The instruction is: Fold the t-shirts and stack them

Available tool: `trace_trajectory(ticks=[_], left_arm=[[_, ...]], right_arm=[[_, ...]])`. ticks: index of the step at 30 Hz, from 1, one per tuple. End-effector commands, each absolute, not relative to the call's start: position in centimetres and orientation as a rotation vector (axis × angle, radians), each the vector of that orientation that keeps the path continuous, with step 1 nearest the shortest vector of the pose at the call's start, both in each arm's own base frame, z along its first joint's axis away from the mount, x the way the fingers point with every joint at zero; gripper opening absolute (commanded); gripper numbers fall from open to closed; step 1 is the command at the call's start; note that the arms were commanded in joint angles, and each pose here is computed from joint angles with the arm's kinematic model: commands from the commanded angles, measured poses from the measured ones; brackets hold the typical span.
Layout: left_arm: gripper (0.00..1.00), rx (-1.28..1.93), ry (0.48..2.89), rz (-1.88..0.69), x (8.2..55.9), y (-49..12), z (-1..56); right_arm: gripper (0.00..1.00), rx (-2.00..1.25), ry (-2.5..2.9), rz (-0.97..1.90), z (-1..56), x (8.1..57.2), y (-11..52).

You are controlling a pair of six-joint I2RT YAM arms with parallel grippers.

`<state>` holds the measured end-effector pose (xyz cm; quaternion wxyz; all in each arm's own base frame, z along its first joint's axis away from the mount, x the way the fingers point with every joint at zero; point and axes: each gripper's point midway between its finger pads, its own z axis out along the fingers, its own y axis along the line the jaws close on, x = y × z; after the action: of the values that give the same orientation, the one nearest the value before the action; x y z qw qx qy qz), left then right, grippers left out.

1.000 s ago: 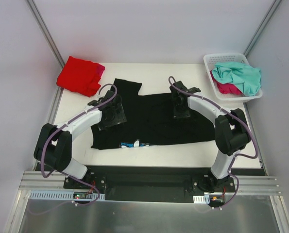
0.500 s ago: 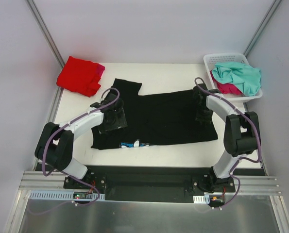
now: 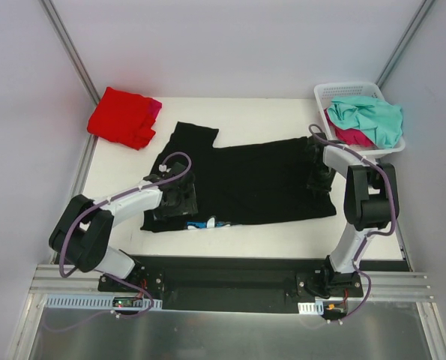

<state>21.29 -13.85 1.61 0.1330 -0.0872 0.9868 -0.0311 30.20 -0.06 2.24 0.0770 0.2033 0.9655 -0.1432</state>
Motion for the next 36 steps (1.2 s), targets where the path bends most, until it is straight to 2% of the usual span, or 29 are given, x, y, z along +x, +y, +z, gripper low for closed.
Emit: trace_trajectory(ticks=[1, 18, 24, 36], left_arm=[[0.99, -0.286, 2.961, -0.051, 17.0, -12.9, 0.0], [0.99, -0.342, 2.994, -0.085, 10.8, -10.8, 1.0], [0.99, -0.371, 3.031, -0.006, 8.6, -10.2, 0.3], [0.99, -0.378, 2.971, 0.025, 9.8, -10.2, 2.2]], right_arm=[[0.3, 0.64, 2.896, -0.398, 1.9, 30.8, -0.3], [0.3, 0.788, 2.843, -0.37, 1.7, 32.4, -2.7], [0.3, 0.799, 2.842, -0.374, 1.7, 32.0, -2.8], [0.3, 0.846, 2.832, -0.374, 3.0, 26.9, -2.7]])
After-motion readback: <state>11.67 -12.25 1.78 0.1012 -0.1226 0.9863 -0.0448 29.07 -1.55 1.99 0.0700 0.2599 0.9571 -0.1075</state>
